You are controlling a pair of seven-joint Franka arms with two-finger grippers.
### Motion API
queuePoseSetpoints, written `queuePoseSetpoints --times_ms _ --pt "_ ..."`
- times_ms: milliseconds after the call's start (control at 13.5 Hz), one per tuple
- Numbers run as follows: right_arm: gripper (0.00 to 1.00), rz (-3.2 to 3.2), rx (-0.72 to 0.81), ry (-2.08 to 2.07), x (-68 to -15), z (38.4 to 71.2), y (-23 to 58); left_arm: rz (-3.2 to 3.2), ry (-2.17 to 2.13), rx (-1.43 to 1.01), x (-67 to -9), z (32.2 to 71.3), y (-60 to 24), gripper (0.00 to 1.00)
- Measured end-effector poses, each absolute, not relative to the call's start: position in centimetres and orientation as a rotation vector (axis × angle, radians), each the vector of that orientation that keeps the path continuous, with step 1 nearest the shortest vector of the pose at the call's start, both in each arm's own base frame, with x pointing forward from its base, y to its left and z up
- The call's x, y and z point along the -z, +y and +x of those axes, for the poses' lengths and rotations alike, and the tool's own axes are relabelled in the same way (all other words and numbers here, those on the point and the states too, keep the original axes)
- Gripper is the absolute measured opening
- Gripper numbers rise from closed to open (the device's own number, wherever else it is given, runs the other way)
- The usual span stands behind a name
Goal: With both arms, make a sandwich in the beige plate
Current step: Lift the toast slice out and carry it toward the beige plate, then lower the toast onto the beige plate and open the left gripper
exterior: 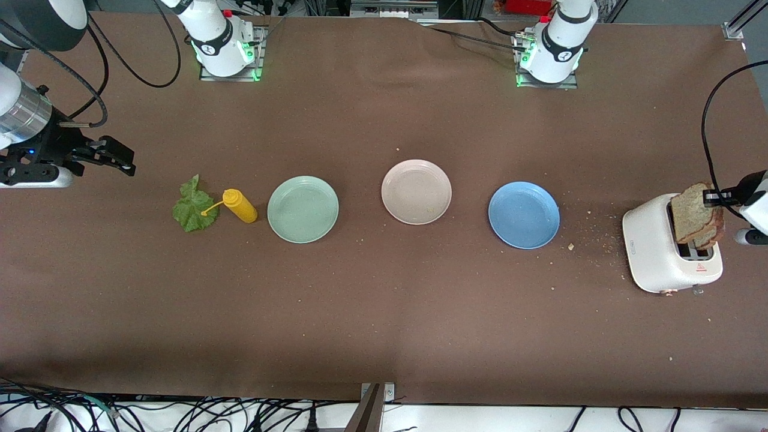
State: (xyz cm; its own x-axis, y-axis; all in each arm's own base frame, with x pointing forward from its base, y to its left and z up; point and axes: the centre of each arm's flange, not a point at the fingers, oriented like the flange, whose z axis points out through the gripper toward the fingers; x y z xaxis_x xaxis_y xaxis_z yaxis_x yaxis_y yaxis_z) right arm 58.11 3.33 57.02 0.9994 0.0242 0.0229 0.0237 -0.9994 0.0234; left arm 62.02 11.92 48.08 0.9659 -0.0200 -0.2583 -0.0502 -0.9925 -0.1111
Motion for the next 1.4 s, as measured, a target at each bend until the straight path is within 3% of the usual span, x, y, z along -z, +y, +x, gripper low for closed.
queuePoseSetpoints --times_ms 222,517,961,1404 --pt "1.0 3.118 -0.036 0.039 -57.0 58.1 3.4 -2.998 0.263 -0.396 -51.0 62.2 2.9 0.08" --pt "1.0 3.119 -0.033 0.04 -56.9 58.2 3.4 -3.174 0.334 -0.454 -50.4 61.5 -8.3 0.08" --pt "1.0 3.119 -0.024 0.043 -56.5 58.3 3.5 -3.3 0.332 -0.799 -43.3 59.2 -24.5 0.08" --pt "1.0 3.119 -0.021 0.043 -56.4 58.3 3.5 -3.666 0.069 -1.101 -36.2 61.6 -29.2 0.08"
